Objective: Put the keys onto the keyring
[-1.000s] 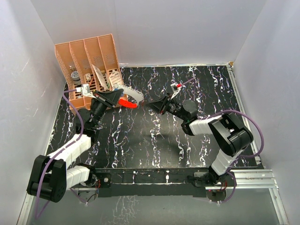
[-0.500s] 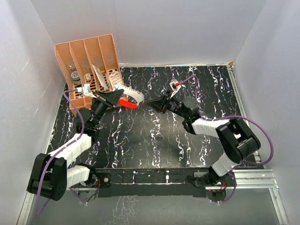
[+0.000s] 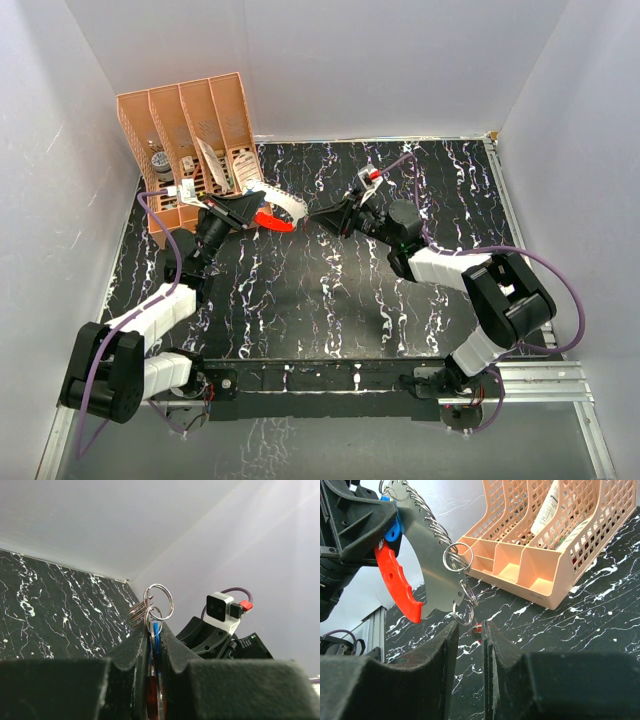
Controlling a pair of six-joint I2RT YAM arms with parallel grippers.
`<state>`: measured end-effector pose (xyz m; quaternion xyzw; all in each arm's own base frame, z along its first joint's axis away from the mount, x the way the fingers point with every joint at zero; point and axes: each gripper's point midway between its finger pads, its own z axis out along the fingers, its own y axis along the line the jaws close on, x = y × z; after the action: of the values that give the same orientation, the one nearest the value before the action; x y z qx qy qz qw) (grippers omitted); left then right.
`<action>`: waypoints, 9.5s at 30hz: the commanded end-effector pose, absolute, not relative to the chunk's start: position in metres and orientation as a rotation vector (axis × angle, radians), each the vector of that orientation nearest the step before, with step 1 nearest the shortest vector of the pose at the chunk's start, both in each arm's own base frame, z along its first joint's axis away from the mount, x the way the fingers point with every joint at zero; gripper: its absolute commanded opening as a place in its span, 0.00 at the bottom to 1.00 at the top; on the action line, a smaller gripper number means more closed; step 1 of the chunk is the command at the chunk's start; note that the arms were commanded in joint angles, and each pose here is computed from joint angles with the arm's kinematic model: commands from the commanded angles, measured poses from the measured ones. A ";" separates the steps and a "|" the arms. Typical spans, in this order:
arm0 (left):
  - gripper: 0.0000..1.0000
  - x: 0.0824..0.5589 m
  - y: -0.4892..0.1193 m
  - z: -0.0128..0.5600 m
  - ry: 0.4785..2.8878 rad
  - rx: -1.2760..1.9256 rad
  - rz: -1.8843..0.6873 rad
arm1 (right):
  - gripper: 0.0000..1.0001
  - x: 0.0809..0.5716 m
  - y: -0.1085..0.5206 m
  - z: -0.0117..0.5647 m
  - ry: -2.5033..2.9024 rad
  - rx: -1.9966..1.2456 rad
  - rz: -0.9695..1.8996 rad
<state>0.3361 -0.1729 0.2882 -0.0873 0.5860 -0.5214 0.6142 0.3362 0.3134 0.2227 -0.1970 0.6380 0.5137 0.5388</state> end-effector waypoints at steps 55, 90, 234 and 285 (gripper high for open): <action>0.00 0.337 -0.172 0.303 1.336 -0.165 -1.179 | 0.00 0.343 0.317 0.256 1.451 -0.487 1.129; 0.60 0.357 -0.187 0.213 1.500 -0.155 -1.191 | 0.00 0.337 0.315 0.292 1.842 -0.536 1.081; 0.00 0.319 -0.276 0.279 1.354 0.449 -1.069 | 0.30 0.349 0.275 0.331 1.788 -0.456 0.819; 0.00 0.328 -0.275 0.291 1.364 0.379 -1.079 | 0.17 0.348 0.329 0.335 1.599 -0.344 0.938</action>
<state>0.3289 -0.2757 0.2543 0.1604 0.6367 -0.4592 0.5984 0.3423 0.3237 0.3086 -0.1561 0.7153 0.3880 0.5598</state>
